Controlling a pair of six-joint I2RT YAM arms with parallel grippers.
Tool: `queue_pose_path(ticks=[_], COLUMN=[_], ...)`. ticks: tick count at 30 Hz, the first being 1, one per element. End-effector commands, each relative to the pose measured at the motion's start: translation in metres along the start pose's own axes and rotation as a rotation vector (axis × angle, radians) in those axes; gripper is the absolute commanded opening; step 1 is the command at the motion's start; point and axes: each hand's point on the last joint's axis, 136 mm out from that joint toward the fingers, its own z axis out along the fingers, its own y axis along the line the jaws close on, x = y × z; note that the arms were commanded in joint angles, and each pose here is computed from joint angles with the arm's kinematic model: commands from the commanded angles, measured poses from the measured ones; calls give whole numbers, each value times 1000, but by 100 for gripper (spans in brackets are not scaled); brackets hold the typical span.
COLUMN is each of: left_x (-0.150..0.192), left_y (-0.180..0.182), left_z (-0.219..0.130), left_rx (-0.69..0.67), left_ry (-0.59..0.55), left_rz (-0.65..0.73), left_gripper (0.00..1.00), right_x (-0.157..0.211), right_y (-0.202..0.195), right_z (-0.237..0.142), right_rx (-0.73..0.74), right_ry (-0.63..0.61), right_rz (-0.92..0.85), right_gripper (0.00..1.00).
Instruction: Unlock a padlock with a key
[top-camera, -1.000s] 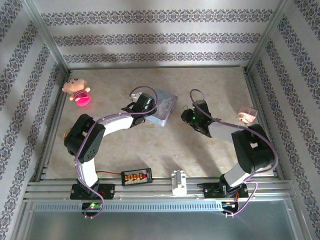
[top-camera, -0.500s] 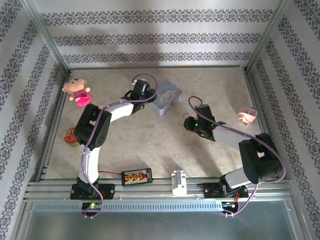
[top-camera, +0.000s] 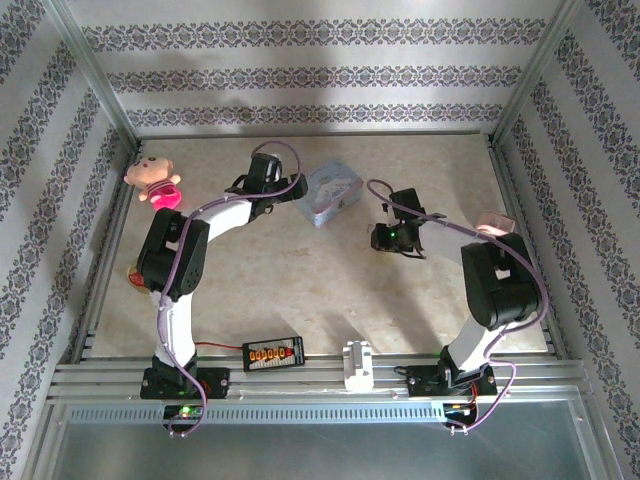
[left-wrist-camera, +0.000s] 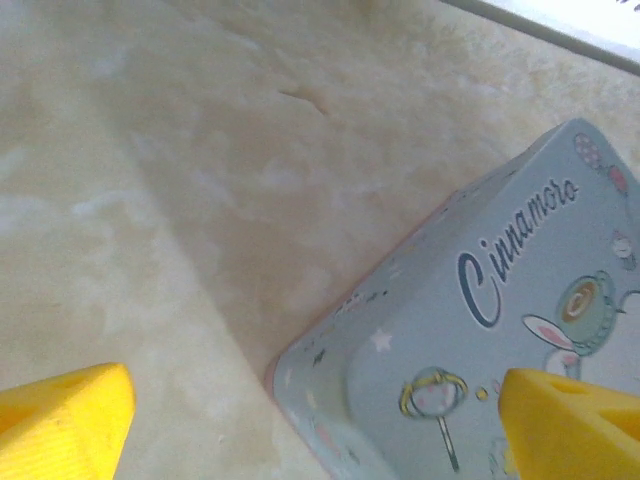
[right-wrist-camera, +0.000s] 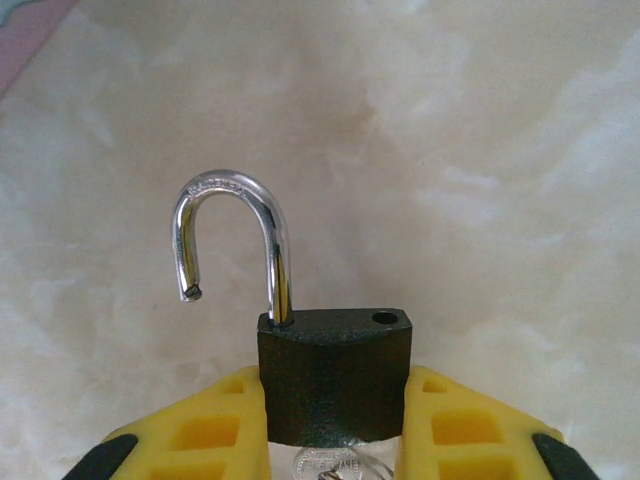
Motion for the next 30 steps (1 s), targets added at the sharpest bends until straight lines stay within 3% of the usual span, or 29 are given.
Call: queue_pose_path(ticks=[1, 6, 16, 25, 30], left_x=[-3, 13, 44, 54, 47], left_y=[3, 4, -17, -35, -33], left_z=[-23, -35, -35, -25, -16], left_rx=[-27, -6, 127, 181, 161], left_ry=[-1, 34, 96, 122, 103], left_rz=[-55, -140, -300, -326, -316], left_gripper=[98, 100, 97, 87, 83], right_x=[-10, -35, -133, -194, -193], right_y=[-7, -1, 53, 63, 78], right_z=[1, -5, -13, 21, 33], right_rx=[30, 2, -215, -239, -304], right_ry=[17, -23, -198, -239, -207], right_rz=[-27, -22, -26, -30, -36], right_gripper=[28, 51, 64, 66, 54])
